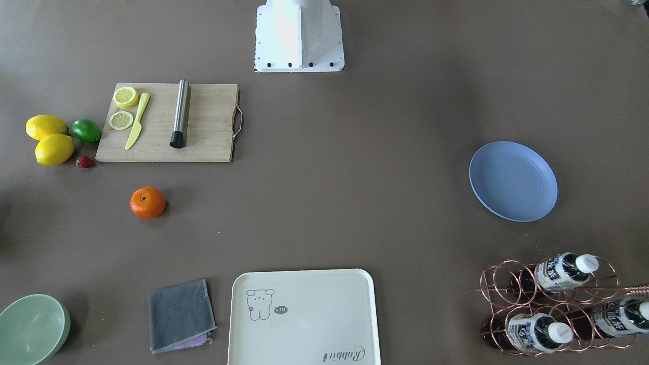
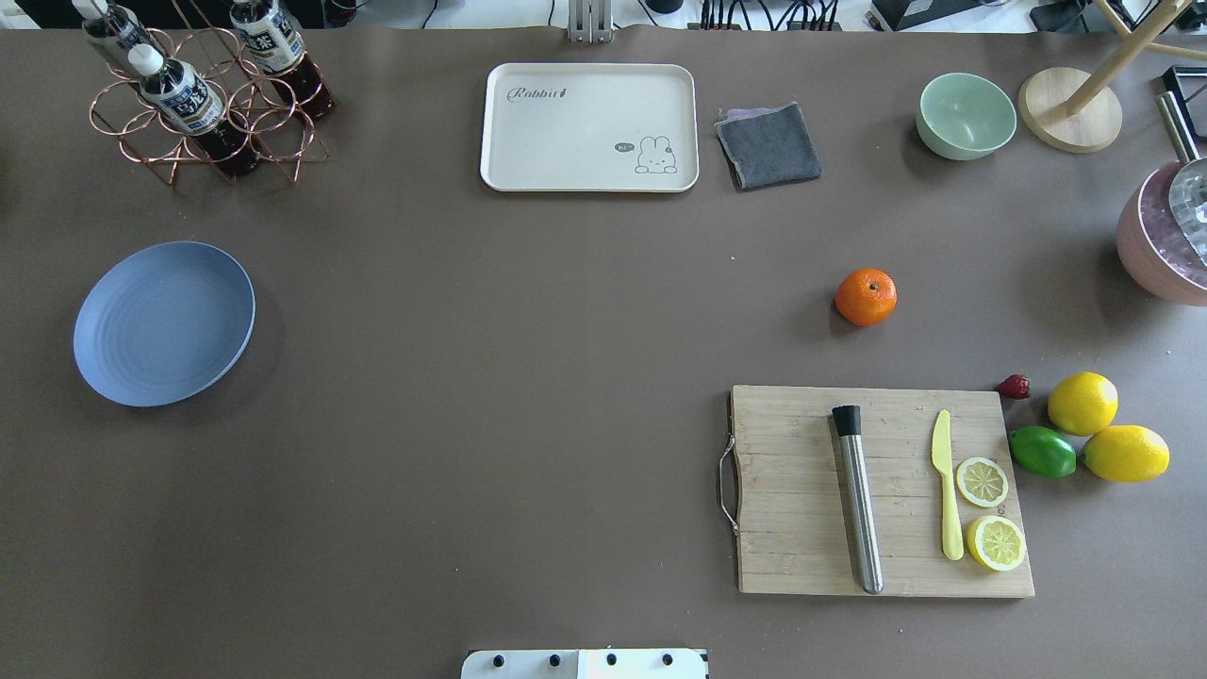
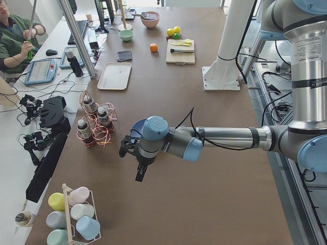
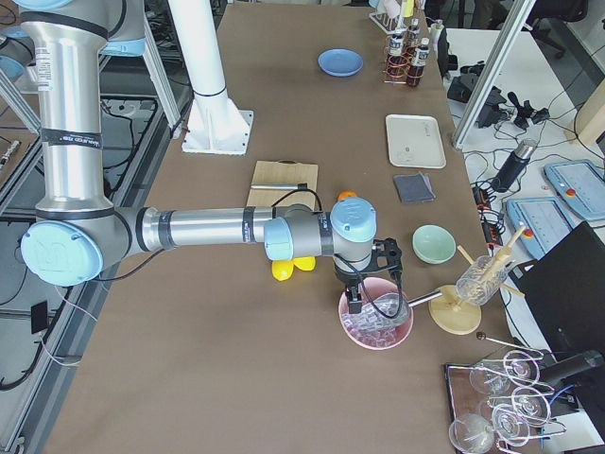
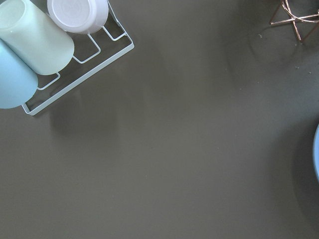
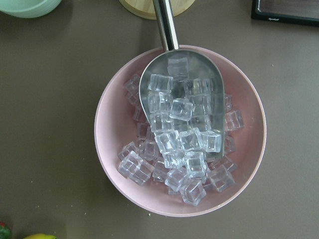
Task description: Pick orange to plate
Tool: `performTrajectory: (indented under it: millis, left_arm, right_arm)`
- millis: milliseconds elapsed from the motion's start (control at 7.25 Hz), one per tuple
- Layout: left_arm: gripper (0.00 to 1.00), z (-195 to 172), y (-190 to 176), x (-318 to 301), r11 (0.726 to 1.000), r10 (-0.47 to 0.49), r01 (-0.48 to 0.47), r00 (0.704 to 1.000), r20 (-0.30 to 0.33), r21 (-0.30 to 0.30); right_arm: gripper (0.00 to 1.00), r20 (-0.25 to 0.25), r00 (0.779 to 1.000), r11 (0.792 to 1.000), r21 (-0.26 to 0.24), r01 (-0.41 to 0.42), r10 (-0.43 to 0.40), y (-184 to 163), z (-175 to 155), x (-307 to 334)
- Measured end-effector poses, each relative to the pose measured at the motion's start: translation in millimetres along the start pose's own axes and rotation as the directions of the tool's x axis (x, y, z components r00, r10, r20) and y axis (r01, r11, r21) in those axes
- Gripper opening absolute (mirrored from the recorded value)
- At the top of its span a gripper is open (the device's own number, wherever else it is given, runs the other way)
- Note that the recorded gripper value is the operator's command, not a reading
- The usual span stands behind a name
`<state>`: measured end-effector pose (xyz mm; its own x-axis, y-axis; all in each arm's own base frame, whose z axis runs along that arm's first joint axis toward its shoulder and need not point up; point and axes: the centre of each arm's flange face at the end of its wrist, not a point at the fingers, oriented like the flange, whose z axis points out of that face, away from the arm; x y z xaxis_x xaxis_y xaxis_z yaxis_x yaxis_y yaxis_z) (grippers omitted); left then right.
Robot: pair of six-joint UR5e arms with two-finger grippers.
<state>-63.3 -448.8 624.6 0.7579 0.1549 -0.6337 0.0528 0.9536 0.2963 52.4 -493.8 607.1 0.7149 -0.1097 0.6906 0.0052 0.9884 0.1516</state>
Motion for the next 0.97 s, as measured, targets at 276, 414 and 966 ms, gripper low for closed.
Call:
performTrajectory:
  millis: [276,414,966]
  left_arm:
    - [0.98,2.3,-2.2,6.1,1.0,0.023,-0.023,1.0,-0.006,0.01]
    - [0.98,3.5,-2.7,7.8,0.999,0.03,-0.03,1.0,-0.008,0.013]
    - [0.98,5.4,-3.4,7.6,0.999,0.034,-0.034,0.999,-0.006,0.013]
  right_arm:
    - [1.0,-0.001,1.0,1.0,-0.001,-0.001,0.001,0.5,0.6,0.7]
    - [1.0,-0.002,1.0,1.0,-0.002,-0.002,0.002,0.7,1.1,1.2]
    - [1.0,-0.001,1.0,1.0,-0.003,-0.003,0.003,-0.3,1.5,1.5]
